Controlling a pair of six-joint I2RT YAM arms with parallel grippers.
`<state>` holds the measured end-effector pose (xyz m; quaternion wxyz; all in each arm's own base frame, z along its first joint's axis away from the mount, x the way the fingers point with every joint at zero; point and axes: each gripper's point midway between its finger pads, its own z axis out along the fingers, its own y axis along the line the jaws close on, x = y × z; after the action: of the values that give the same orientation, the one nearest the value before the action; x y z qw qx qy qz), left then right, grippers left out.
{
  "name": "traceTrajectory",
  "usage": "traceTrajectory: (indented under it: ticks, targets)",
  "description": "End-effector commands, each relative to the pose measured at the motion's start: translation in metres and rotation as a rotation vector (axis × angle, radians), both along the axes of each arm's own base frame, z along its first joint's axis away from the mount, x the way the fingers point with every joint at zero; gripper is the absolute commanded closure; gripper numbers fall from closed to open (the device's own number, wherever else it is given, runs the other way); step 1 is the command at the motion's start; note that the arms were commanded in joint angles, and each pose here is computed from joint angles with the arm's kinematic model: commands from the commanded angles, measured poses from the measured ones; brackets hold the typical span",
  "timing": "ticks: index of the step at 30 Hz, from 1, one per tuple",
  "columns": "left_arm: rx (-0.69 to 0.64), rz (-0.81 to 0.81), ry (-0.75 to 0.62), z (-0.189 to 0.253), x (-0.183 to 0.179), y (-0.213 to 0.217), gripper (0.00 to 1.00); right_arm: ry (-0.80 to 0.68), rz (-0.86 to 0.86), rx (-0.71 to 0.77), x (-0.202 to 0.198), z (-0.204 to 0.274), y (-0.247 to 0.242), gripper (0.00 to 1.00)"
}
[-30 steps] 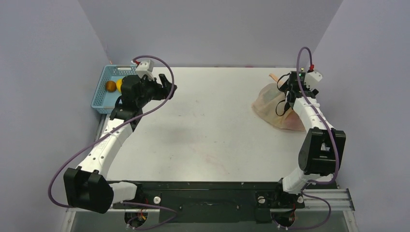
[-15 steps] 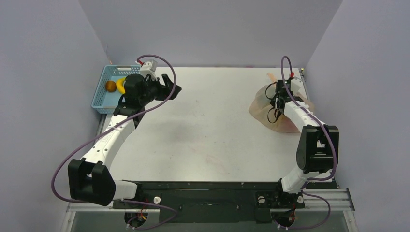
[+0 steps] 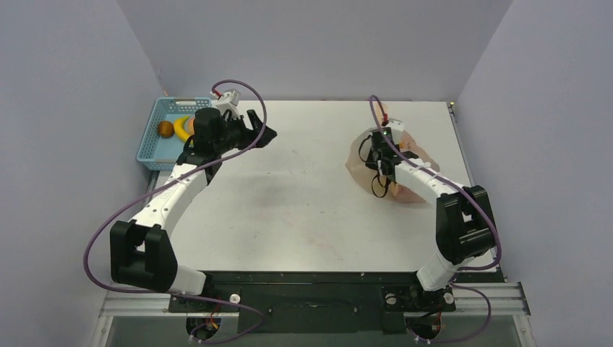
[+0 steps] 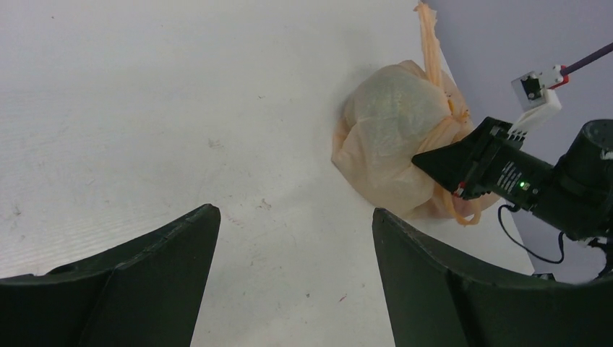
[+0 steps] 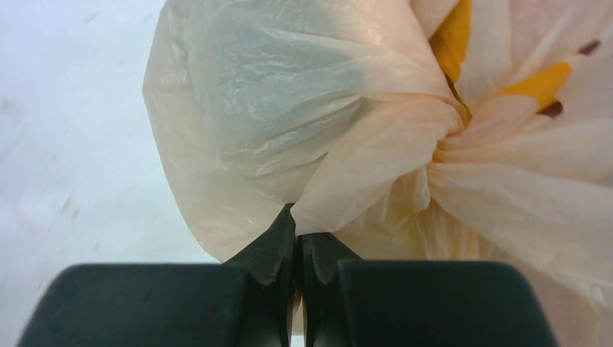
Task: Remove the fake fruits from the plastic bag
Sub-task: Move the plastic bag to the center of the board.
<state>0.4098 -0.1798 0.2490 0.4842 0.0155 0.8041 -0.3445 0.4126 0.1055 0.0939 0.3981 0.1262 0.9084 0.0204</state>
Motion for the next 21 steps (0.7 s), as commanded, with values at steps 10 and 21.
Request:
traceTrajectory:
  ticks: [10, 21]
  targets:
    - [0.042, -0.007, 0.159, -0.030, 0.015, -0.006, 0.24, -0.020, 0.476, 0.199, -0.108, -0.005, 0.191, 1.00]
    - [0.079, -0.074, 0.308, -0.055, 0.017, -0.014, 0.25, -0.079, 0.544, 0.408, -0.147, 0.013, 0.249, 1.00]
